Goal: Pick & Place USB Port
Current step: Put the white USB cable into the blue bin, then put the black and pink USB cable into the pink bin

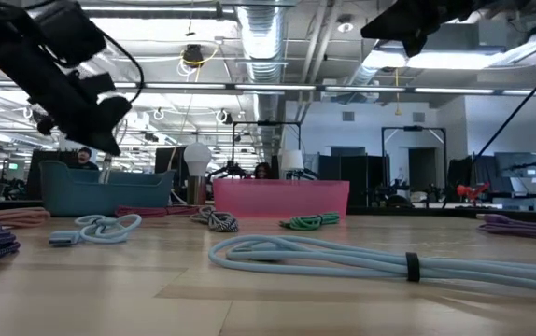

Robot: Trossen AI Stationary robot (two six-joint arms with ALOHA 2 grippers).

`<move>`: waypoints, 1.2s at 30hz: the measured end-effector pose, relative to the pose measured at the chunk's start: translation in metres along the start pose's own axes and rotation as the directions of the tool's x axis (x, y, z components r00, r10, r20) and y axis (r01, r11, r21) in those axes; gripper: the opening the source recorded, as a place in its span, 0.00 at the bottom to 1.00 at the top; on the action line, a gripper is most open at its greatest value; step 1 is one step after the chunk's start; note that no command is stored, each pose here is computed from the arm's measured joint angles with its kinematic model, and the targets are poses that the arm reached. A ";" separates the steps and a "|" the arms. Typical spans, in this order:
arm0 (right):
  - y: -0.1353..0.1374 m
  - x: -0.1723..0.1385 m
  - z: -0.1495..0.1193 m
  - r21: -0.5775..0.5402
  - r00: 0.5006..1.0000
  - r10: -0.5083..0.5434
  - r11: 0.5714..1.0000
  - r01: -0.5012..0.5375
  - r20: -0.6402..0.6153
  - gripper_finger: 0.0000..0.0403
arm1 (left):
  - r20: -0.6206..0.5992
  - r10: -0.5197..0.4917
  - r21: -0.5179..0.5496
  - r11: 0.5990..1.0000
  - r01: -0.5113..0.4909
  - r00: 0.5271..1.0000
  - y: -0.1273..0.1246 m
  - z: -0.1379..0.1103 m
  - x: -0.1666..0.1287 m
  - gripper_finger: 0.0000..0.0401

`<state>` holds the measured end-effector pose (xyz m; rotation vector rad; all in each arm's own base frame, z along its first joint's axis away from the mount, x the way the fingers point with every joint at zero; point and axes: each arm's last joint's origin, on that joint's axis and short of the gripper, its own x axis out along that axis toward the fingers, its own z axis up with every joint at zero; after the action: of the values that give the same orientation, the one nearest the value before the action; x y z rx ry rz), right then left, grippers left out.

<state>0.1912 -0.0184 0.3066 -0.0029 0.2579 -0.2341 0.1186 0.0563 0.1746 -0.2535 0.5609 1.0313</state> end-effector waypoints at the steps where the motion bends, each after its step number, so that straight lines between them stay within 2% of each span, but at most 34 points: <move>1: 0.000 0.000 0.000 0.000 1.000 0.000 1.000 0.000 0.000 0.01 | -0.020 0.004 -0.002 1.000 -0.005 1.000 0.000 -0.001 0.003 0.03; 9: 0.000 0.001 0.000 -0.006 1.000 0.000 1.000 0.000 -0.003 0.01 | -0.103 0.033 -0.005 0.999 -0.033 0.994 0.003 -0.004 0.015 0.05; 17: 0.000 0.000 -0.001 -0.017 1.000 0.000 1.000 0.000 -0.012 0.01 | -0.104 0.041 -0.007 0.999 -0.042 0.994 0.004 -0.003 0.016 0.19; 26: 0.000 -0.001 -0.006 -0.029 0.998 0.002 1.000 -0.004 -0.063 0.01 | -0.087 0.026 0.030 0.999 -0.024 0.996 0.003 -0.001 0.016 0.20; 29: -0.001 -0.005 -0.009 -0.032 0.995 0.003 0.999 -0.006 -0.097 0.01 | -0.053 -0.043 0.037 0.998 0.045 0.998 -0.001 0.004 0.016 0.19; 32: -0.002 -0.010 -0.010 -0.001 0.993 0.005 1.000 -0.005 -0.114 0.01 | -0.009 -0.176 0.041 0.983 0.176 0.984 -0.008 0.010 0.015 0.16; 36: -0.002 -0.020 -0.006 0.013 0.997 0.013 1.000 -0.012 -0.071 0.01 | 0.051 -0.381 0.111 0.921 0.374 0.923 -0.019 0.019 0.010 0.12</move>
<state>0.1700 -0.0155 0.3060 0.0195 0.3274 -0.2235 0.1450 0.0629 0.1837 -0.2252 0.4730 0.6328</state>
